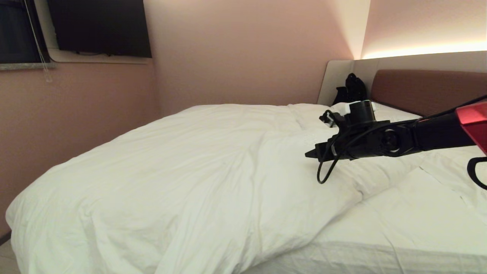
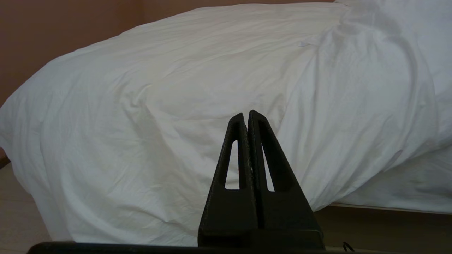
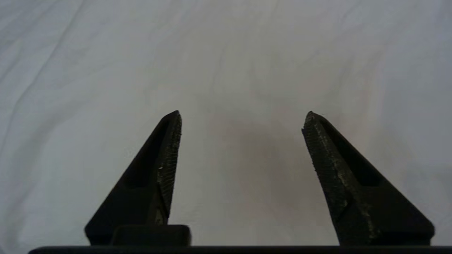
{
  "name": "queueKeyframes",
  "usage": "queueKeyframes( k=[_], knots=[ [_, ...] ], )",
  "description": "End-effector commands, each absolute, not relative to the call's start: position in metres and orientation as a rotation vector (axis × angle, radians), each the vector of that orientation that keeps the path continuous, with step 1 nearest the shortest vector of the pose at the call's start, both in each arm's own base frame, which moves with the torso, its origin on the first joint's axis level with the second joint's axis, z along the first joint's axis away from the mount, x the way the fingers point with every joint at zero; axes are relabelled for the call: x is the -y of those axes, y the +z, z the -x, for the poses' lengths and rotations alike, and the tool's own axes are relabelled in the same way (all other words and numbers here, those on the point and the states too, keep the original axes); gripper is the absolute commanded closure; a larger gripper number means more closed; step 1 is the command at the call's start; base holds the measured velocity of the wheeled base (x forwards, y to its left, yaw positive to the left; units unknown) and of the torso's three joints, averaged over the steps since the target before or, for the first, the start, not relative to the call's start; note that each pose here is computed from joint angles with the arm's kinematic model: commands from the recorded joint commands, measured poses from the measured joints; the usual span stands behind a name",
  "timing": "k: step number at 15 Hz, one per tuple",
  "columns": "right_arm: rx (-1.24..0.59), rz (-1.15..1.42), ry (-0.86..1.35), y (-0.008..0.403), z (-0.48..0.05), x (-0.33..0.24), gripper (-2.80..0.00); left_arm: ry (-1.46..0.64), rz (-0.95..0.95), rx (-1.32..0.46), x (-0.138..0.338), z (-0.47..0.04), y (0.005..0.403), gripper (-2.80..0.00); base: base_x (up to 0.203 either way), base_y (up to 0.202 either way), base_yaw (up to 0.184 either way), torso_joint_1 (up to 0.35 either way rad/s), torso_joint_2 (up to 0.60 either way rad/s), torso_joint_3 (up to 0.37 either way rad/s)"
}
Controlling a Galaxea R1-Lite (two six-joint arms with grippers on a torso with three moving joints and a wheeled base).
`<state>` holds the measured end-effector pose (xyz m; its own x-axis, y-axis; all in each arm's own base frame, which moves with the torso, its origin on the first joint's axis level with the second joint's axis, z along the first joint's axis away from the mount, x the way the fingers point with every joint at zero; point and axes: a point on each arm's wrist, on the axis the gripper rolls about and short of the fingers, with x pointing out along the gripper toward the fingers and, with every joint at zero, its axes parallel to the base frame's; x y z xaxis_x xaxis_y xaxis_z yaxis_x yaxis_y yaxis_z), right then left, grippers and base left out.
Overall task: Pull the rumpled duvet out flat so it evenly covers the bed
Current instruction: Hold the folded corner of the quilt
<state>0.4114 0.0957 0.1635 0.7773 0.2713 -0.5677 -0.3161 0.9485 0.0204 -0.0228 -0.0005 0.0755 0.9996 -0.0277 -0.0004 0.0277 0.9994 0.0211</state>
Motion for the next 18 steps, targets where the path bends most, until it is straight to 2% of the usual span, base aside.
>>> queueKeyframes(
  k=[1,7,9,12,18],
  knots=[
    [-0.616,0.132,0.318,0.150,-0.417,-0.103,-2.80,-0.028,-0.021,0.000,0.001,0.023,0.075,0.00,0.000,0.000,0.000,0.000,0.00,0.000],
    [-0.683,0.211,0.240,0.073,-0.451,-0.109,-2.80,-0.028,-0.021,0.000,0.001,0.023,0.075,0.00,0.000,0.000,0.000,0.000,0.00,0.000],
    [-0.689,0.210,0.237,0.067,-0.455,-0.109,-2.80,-0.028,-0.021,0.000,0.001,0.023,0.075,0.00,0.000,0.000,0.000,0.000,0.00,0.000],
    [-0.753,0.213,0.237,0.033,-0.462,-0.111,-2.80,-0.028,-0.021,0.000,0.001,0.023,0.075,0.00,0.000,0.000,0.000,0.000,0.00,0.000],
    [-0.806,0.209,0.233,0.004,-0.466,-0.110,-2.80,-0.028,-0.021,0.000,0.001,0.023,0.075,0.00,0.000,0.000,0.000,0.000,0.00,0.000]
  ],
)
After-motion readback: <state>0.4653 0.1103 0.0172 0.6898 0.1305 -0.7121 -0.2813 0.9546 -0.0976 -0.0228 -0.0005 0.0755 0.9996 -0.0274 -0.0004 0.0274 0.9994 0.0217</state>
